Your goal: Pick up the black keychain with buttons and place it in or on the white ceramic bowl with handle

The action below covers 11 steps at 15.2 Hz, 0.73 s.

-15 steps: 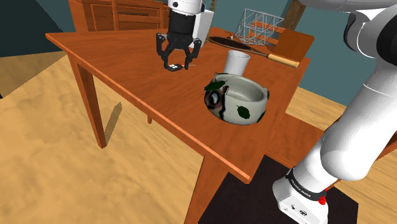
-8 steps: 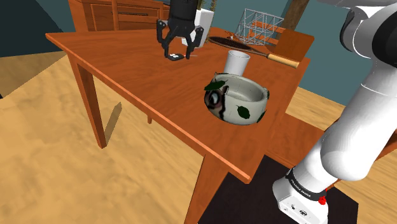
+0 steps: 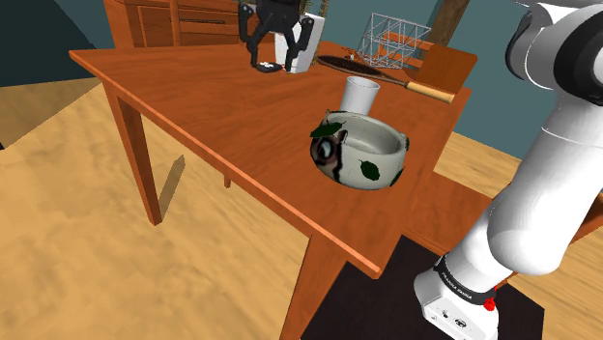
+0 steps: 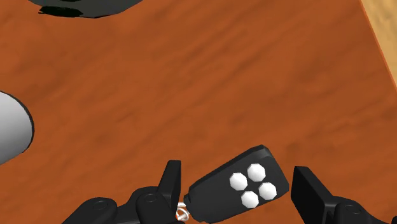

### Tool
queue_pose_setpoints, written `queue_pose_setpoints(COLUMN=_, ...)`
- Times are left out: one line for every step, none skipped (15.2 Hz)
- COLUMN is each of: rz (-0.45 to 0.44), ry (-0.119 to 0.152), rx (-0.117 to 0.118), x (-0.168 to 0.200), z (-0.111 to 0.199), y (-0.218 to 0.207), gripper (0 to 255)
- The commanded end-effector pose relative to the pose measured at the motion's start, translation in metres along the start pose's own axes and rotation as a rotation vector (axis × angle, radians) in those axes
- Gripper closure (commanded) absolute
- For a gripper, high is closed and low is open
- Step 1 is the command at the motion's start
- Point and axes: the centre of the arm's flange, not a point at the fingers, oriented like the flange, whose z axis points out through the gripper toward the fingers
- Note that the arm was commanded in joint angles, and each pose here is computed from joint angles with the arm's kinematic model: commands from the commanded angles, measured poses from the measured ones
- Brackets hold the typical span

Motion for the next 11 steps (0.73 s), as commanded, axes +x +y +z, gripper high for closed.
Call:
queue_pose_setpoints(rz=0.0, ry=0.0, rx=0.0, x=0.001, z=-0.01, y=0.0, gripper=255)
queue_pose_setpoints(rz=0.0, ry=0.0, rx=0.0, x=0.001, z=-0.016, y=0.0, gripper=255)
queue_pose_setpoints(rz=0.0, ry=0.0, rx=0.0, x=0.001, z=-0.021, y=0.0, gripper=255)
queue_pose_setpoints(rz=0.0, ry=0.0, rx=0.0, x=0.001, z=-0.026, y=0.0, gripper=255)
queue_pose_setpoints(rz=0.0, ry=0.0, rx=0.0, x=0.001, z=-0.032, y=0.0, gripper=255)
queue_pose_setpoints(rz=0.0, ry=0.0, rx=0.0, x=0.001, z=-0.037, y=0.0, gripper=255)
queue_pose_setpoints(rz=0.0, ry=0.0, rx=0.0, x=0.001, z=-0.042, y=0.0, gripper=255)
queue_pose_setpoints(rz=0.0, ry=0.0, rx=0.0, x=0.001, z=-0.047, y=0.0, gripper=255)
queue_pose_setpoints(rz=0.0, ry=0.0, rx=0.0, x=0.002, z=-0.053, y=0.0, gripper=255)
queue_pose_setpoints(rz=0.0, ry=0.0, rx=0.0, x=0.002, z=-0.058, y=0.0, gripper=255)
queue_pose_setpoints(rz=0.0, ry=0.0, rx=0.0, x=0.002, z=-0.062, y=0.0, gripper=255)
